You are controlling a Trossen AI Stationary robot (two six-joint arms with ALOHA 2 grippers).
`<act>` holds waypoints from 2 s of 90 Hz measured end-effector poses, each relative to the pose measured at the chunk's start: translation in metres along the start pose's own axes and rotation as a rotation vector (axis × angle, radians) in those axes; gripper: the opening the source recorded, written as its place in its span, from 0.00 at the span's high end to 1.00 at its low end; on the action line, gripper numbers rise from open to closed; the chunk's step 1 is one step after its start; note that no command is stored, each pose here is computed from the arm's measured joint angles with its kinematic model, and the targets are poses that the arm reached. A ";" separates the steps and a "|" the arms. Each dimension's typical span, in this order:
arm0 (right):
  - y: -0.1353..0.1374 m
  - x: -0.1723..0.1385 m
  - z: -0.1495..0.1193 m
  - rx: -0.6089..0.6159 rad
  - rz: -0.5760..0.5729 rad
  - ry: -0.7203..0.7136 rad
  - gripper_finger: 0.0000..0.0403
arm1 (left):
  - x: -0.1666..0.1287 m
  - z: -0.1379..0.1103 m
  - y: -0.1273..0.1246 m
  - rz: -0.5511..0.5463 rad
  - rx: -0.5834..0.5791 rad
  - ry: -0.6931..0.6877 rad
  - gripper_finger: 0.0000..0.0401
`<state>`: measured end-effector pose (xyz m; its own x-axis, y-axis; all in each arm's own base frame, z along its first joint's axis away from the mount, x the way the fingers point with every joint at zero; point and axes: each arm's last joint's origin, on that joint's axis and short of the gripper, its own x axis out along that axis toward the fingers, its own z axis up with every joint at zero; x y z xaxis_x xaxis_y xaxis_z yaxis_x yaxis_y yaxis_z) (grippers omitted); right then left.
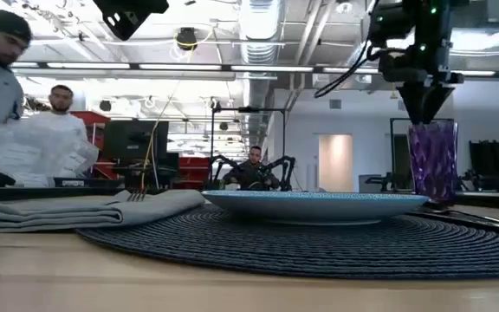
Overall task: Set table place
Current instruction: Move the violet glass on the top right side of the black tablemat
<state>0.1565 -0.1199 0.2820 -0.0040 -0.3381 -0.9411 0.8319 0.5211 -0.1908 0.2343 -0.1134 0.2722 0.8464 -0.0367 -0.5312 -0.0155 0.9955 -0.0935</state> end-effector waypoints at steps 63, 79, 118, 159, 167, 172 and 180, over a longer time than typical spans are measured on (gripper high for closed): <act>-0.007 0.016 0.004 0.000 0.028 0.113 0.99 | 0.000 -0.002 0.001 0.006 0.005 0.017 1.00; 0.007 0.001 -0.009 -0.022 0.111 0.094 1.00 | 0.000 -0.001 0.001 0.005 0.003 0.013 1.00; 0.062 -0.038 -0.065 -0.065 0.208 0.062 1.00 | 0.000 -0.001 0.001 0.005 0.000 0.012 1.00; 0.100 -0.033 -0.079 -0.119 0.182 0.073 1.00 | 0.000 -0.001 0.001 0.005 -0.029 0.013 1.00; 0.101 -0.033 -0.078 -0.110 0.186 0.047 1.00 | 0.000 -0.001 0.000 0.005 -0.031 0.013 1.00; 0.102 -0.034 -0.078 -0.108 0.189 0.028 1.00 | 0.000 -0.001 0.001 0.005 -0.034 0.013 1.00; 0.104 -0.034 -0.078 -0.109 0.198 0.011 0.96 | 0.000 -0.001 0.001 0.006 -0.040 0.013 1.00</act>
<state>0.1997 0.0072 0.2724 0.1465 -0.2129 -0.9660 0.7520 0.6584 -0.0311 0.2336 -0.1129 0.2710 0.8393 -0.0326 -0.5426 -0.0417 0.9914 -0.1241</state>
